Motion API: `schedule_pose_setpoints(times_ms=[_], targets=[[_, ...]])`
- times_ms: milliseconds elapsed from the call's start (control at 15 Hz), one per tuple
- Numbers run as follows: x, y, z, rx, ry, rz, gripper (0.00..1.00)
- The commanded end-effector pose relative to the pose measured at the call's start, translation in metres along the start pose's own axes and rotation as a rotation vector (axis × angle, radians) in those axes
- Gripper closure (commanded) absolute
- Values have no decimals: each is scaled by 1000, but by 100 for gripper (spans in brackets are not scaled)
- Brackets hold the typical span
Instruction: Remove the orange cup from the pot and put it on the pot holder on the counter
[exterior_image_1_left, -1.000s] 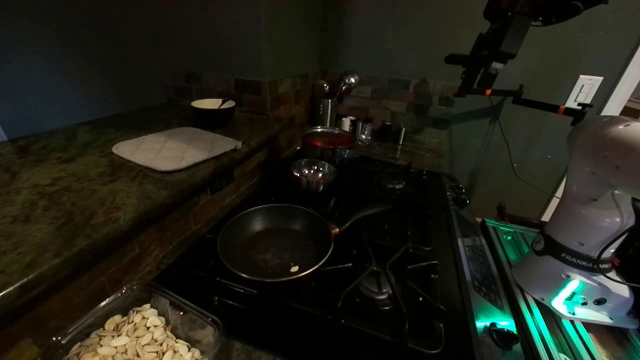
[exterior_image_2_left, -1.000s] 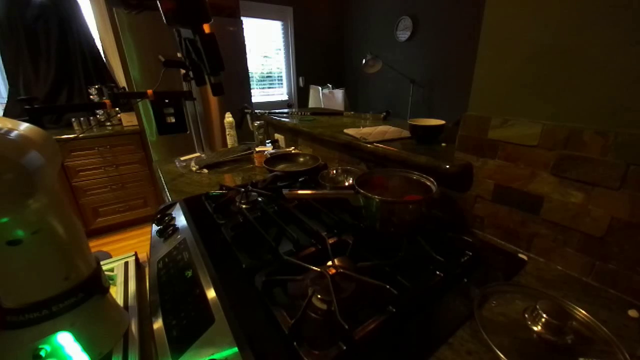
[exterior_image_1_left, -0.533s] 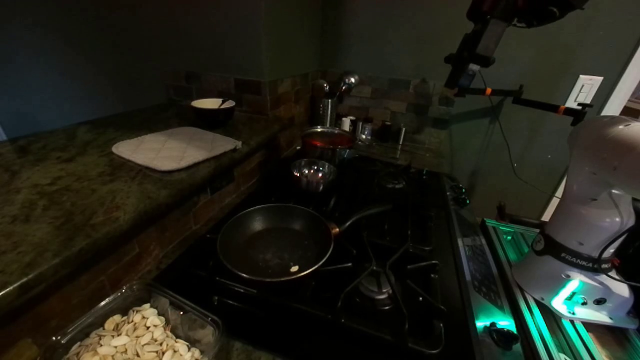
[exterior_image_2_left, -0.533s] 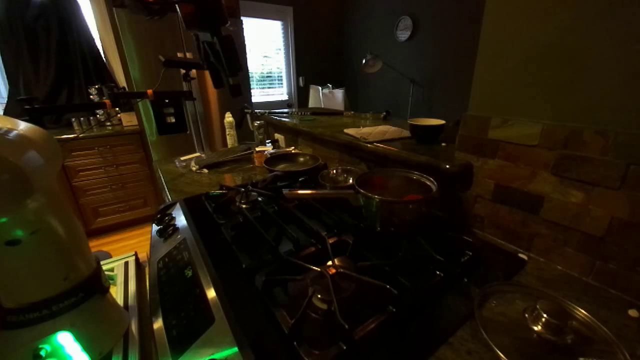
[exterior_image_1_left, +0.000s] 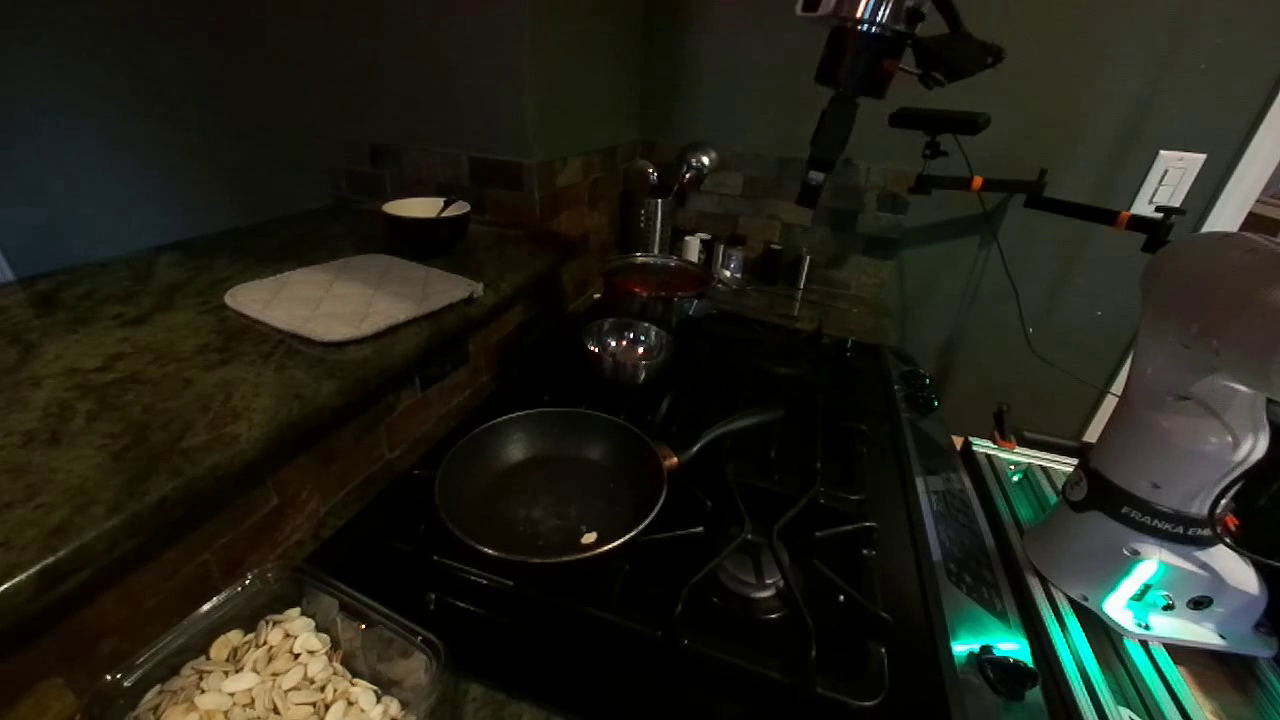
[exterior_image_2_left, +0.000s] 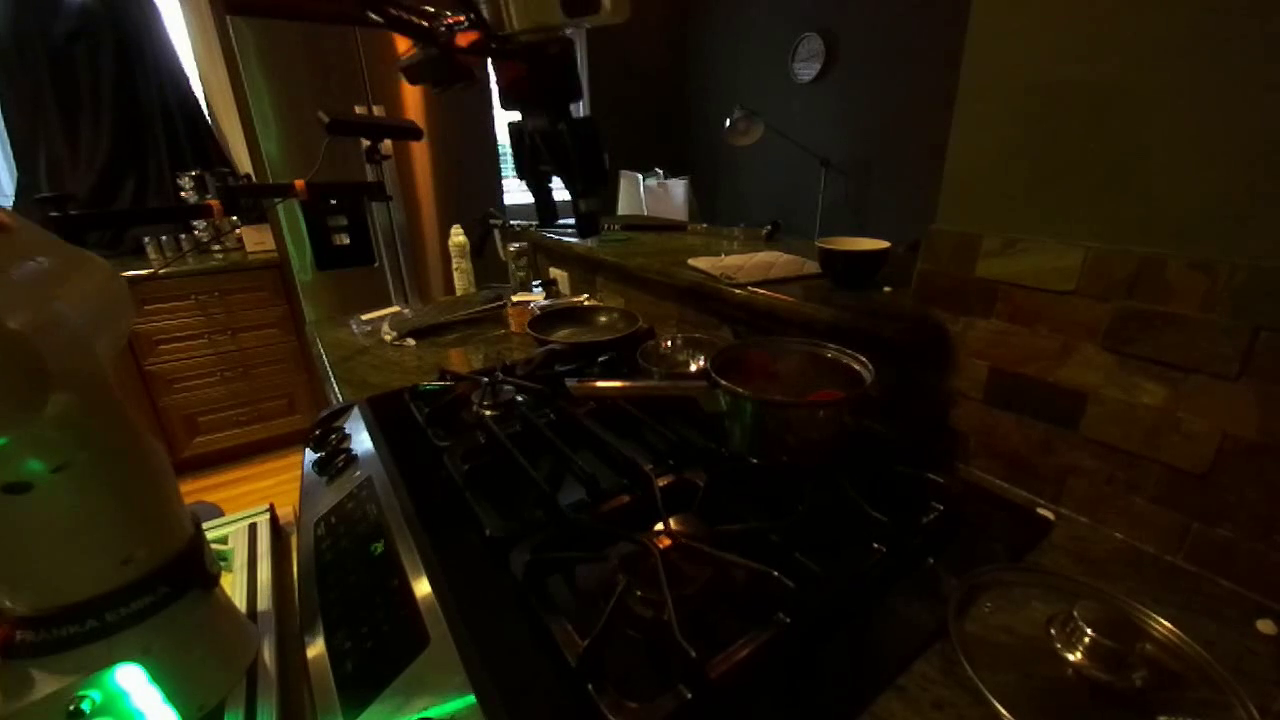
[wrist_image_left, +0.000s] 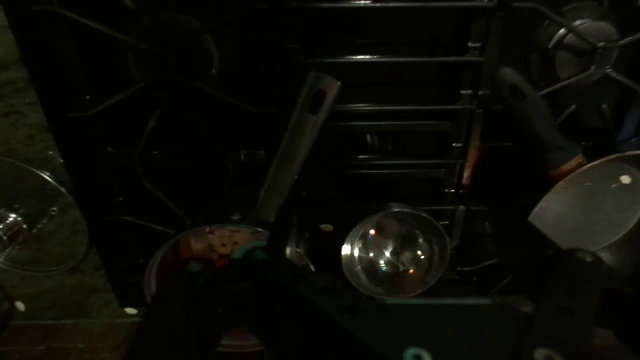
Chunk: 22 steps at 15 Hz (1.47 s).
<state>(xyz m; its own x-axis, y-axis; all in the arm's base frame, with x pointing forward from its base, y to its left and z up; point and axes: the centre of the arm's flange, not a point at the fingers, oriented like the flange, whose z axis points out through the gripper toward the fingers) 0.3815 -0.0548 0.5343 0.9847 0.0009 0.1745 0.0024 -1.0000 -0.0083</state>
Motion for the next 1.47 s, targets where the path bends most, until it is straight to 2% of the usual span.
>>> schedule_pose_setpoints(times_ms=[0, 467, 733, 1133, 1400], targets=[[58, 33, 21, -43, -28, 23, 0], [132, 67, 71, -98, -16, 55, 0], [163, 83, 102, -95, -12, 106, 0], [172, 96, 152, -103, -56, 166, 0], [165, 102, 177, -98, -85, 219, 0]])
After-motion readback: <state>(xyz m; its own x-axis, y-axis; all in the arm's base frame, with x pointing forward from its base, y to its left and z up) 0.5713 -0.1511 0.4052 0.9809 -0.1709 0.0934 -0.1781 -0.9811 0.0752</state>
